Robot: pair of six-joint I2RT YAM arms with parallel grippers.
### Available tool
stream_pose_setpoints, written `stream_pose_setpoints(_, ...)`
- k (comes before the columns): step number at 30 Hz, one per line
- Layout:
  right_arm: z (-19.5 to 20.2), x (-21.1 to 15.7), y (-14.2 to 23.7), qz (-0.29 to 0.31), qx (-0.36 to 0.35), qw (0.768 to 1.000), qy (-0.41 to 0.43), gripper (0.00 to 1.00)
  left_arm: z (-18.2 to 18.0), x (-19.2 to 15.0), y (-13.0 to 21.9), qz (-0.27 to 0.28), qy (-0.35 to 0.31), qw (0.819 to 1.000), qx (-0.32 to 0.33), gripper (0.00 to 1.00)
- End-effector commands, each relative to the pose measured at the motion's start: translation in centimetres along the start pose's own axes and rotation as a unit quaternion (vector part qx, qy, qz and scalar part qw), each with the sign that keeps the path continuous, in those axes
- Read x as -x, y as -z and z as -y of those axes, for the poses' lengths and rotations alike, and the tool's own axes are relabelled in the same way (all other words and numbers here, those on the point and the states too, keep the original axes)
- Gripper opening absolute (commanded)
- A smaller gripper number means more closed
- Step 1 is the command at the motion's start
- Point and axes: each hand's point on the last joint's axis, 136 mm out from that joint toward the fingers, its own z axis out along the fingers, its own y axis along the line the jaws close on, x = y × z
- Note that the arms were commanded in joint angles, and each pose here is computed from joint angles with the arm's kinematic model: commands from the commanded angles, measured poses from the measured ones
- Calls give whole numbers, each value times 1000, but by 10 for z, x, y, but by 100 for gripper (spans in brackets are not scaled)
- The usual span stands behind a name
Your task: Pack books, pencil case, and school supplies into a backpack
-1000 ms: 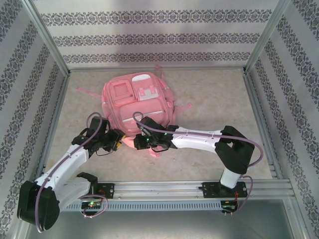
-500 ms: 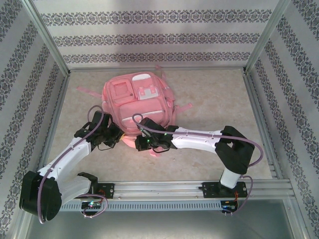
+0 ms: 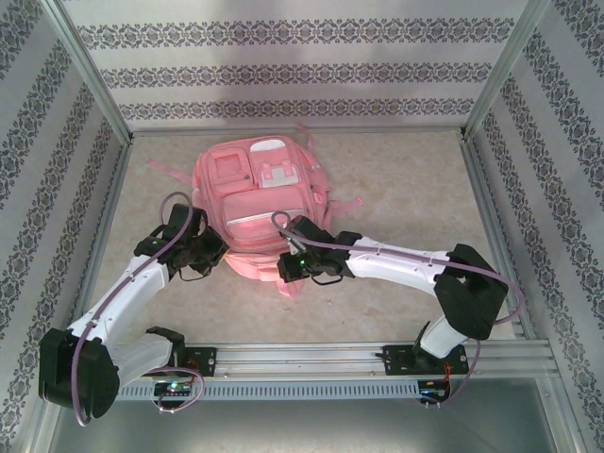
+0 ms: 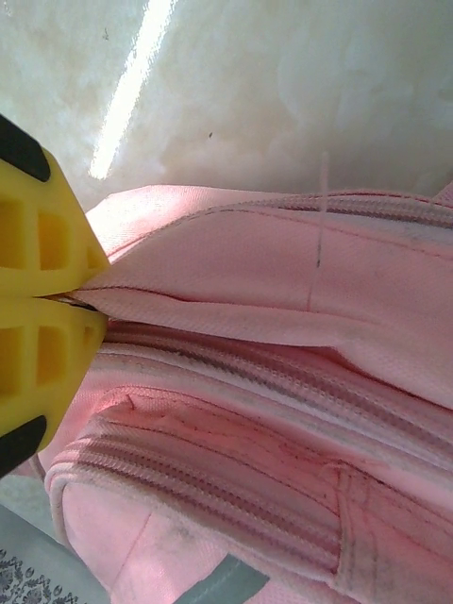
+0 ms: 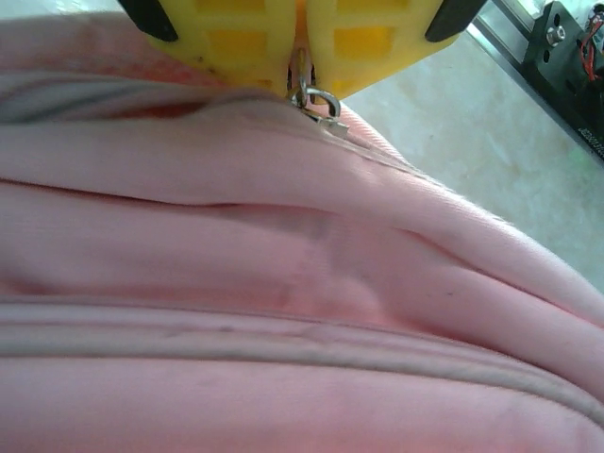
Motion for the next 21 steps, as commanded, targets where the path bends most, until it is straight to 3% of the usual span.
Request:
stream_pose_setpoints(1,32,-5,10,-13,-32,999,-2,0,6,26,18,59,-18,998,-2,0)
stream_pose_setpoints(6,45,-2,16,-15,-23,1000,5,0,6,29,23,66,-29,997,0,0)
stream_pose_setpoints(13,-6,-2,18,-27,77,996,42,0,18,39,19,57,-76,995,16,0)
stream_pose_setpoints(14,-17,0,17,-21,83,995,47,0,20,42,17,54,-76,995,20,3)
stream_pose_setpoints(17,-51,13,9,-1,101,994,28,0,29,51,15,42,-68,997,20,35)
stream_pose_setpoints(21,-86,32,-9,21,128,991,-19,0,25,42,22,18,-26,999,21,49)
